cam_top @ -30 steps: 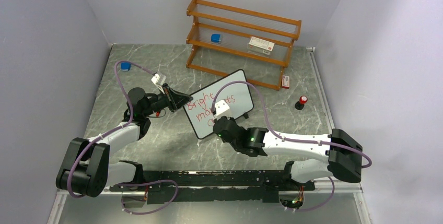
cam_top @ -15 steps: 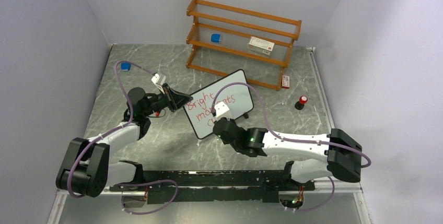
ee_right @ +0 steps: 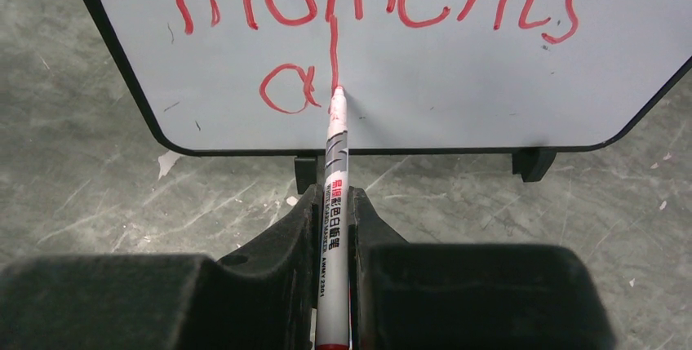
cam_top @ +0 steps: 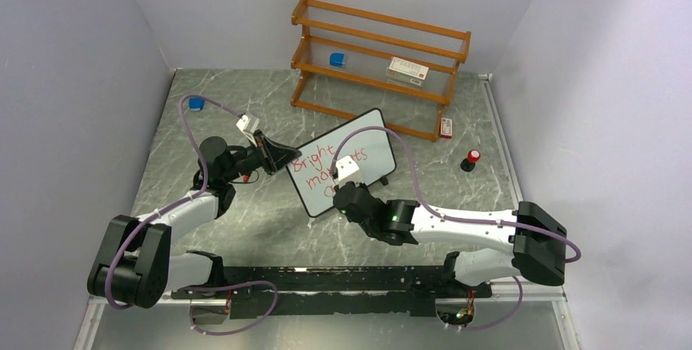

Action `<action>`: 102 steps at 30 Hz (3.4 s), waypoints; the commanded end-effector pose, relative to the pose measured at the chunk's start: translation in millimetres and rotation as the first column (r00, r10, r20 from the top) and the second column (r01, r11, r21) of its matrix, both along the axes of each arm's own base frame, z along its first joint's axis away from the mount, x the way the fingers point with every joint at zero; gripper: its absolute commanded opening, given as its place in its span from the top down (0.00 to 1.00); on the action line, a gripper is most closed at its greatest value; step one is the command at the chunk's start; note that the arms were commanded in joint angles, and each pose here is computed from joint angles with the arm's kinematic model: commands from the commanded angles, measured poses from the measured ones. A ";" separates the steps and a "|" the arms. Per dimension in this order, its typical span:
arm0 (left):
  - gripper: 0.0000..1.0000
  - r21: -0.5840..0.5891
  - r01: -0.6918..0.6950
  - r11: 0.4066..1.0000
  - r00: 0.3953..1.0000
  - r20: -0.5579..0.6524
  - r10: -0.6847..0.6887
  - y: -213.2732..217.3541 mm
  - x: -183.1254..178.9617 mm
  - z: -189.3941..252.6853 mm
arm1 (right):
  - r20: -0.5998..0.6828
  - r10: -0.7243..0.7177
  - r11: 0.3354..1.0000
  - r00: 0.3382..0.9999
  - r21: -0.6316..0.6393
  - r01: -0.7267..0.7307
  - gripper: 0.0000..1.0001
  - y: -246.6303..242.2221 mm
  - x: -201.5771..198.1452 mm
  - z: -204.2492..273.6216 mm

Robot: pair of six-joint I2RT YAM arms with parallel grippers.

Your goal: Write a sentence on the whiteboard

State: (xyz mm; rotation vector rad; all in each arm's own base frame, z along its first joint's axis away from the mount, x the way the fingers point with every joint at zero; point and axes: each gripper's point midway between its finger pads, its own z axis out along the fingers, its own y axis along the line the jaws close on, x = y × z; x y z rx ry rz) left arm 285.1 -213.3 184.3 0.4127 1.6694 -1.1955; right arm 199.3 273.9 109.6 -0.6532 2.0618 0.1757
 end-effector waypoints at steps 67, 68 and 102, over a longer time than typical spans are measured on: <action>0.95 0.039 -0.005 0.999 1.000 -0.007 0.006 -0.4 2.2 -6.7 | 0.002 -0.049 0.995 0.999 0.088 0.048 1.00 -18.4 14.9 5.7; 0.95 0.039 -0.005 0.999 1.000 -0.011 0.005 -0.5 1.9 -7.7 | -0.002 -0.042 0.995 0.999 0.089 0.042 1.00 -17.0 14.3 5.1; 0.95 0.039 -0.003 0.999 1.000 -0.009 0.004 -0.5 2.6 -6.8 | 0.048 -0.105 0.989 0.993 0.110 0.099 1.00 -27.6 31.8 16.3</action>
